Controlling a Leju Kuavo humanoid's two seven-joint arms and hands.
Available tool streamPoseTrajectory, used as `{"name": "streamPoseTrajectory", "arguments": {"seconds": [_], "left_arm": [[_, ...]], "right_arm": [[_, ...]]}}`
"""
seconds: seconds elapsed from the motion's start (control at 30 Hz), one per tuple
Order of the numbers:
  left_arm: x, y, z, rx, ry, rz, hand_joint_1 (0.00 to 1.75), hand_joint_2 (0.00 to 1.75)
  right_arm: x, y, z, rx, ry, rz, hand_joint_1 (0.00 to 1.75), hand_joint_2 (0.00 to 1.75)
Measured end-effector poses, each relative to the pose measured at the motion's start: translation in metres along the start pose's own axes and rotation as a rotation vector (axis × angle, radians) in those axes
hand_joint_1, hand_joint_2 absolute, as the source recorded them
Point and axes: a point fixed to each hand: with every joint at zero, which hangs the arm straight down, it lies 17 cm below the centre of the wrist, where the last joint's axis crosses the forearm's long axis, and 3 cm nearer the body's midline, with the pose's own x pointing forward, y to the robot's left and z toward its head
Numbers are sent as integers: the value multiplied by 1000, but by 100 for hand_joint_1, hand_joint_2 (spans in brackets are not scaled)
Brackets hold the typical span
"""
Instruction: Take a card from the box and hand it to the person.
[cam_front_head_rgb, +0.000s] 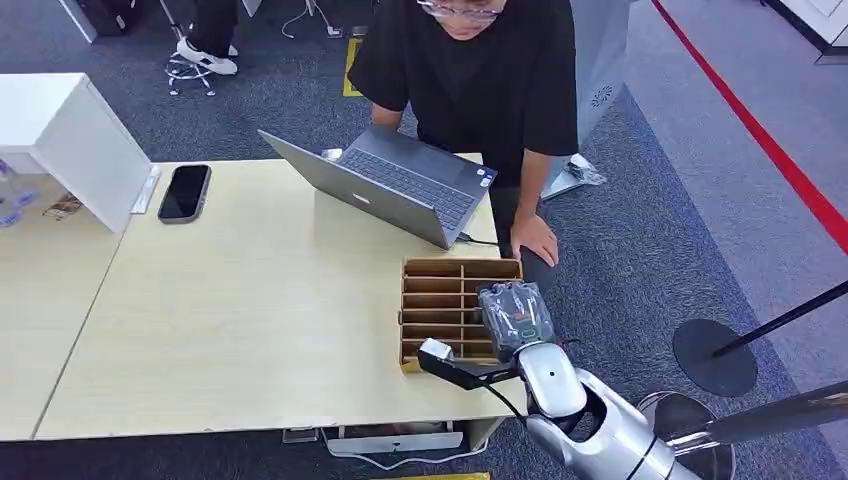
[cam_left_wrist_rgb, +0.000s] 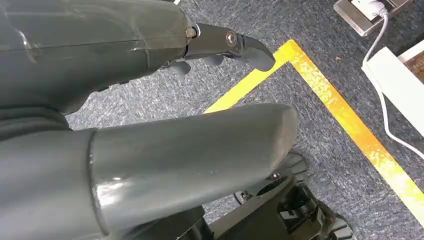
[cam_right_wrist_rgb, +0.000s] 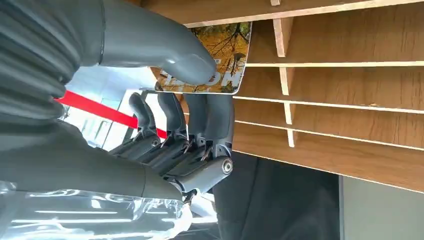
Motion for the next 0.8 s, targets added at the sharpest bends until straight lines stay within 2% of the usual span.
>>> {"name": "streamPoseTrajectory", "arguments": {"seconds": [0.13,0.23,0.47,0.8], "left_arm": [[0,0,0,0,0,1,0,0],[0,0,0,0,0,1,0,0],[0,0,0,0,-3,2,0,0],[-2,-1,1,0,-4,7,0,0]], "right_arm": [[1,1,1,5,-2,3,138,175],[2,2,1,7,-4,4,157,175],[3,-3,0,14,-5,-4,150,175],[3,-54,-6,-50,-13,-17,148,175]]}}
